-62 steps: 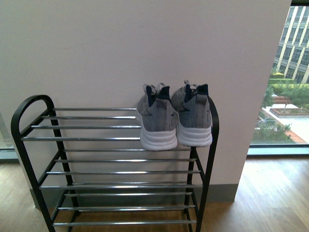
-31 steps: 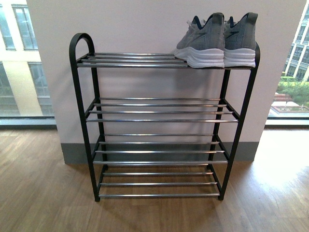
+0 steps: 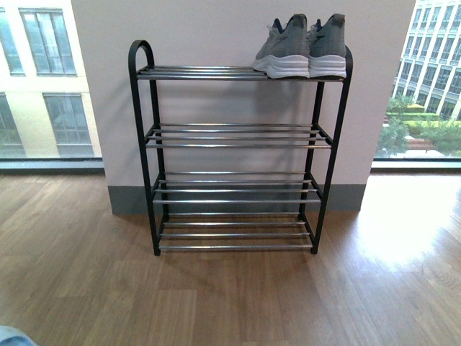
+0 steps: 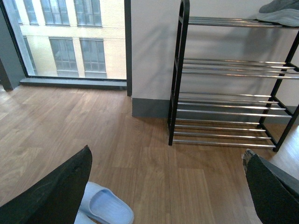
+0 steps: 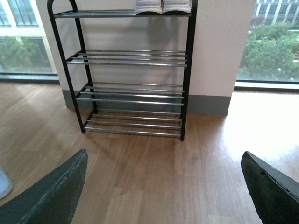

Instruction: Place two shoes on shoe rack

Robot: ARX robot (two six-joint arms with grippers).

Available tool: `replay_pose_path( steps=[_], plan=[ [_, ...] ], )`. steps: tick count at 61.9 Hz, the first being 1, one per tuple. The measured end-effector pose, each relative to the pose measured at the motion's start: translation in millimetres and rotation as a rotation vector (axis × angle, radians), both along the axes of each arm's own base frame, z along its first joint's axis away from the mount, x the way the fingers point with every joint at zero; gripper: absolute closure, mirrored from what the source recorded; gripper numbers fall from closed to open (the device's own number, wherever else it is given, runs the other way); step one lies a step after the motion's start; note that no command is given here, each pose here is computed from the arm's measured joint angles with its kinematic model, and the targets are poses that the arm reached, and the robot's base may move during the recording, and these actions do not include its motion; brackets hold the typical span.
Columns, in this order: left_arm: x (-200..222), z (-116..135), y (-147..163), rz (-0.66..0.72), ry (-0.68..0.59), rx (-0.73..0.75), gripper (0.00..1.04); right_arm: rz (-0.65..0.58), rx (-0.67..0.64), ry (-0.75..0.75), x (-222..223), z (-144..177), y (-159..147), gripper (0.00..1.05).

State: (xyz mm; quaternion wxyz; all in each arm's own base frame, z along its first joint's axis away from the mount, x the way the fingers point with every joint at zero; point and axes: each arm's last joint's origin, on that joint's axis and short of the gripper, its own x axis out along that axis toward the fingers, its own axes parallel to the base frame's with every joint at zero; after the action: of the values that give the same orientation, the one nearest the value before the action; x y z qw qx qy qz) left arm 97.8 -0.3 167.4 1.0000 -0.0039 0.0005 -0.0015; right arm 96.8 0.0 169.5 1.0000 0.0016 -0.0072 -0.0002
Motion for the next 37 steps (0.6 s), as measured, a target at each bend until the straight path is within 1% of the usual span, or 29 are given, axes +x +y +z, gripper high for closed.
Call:
replay_pose_path(
  steps=[37],
  plan=[
    [0.0, 0.0, 0.0, 0.0, 0.0, 0.0, 0.09, 0.0, 0.0, 0.0, 0.0, 0.0, 0.0, 0.09]
  ],
)
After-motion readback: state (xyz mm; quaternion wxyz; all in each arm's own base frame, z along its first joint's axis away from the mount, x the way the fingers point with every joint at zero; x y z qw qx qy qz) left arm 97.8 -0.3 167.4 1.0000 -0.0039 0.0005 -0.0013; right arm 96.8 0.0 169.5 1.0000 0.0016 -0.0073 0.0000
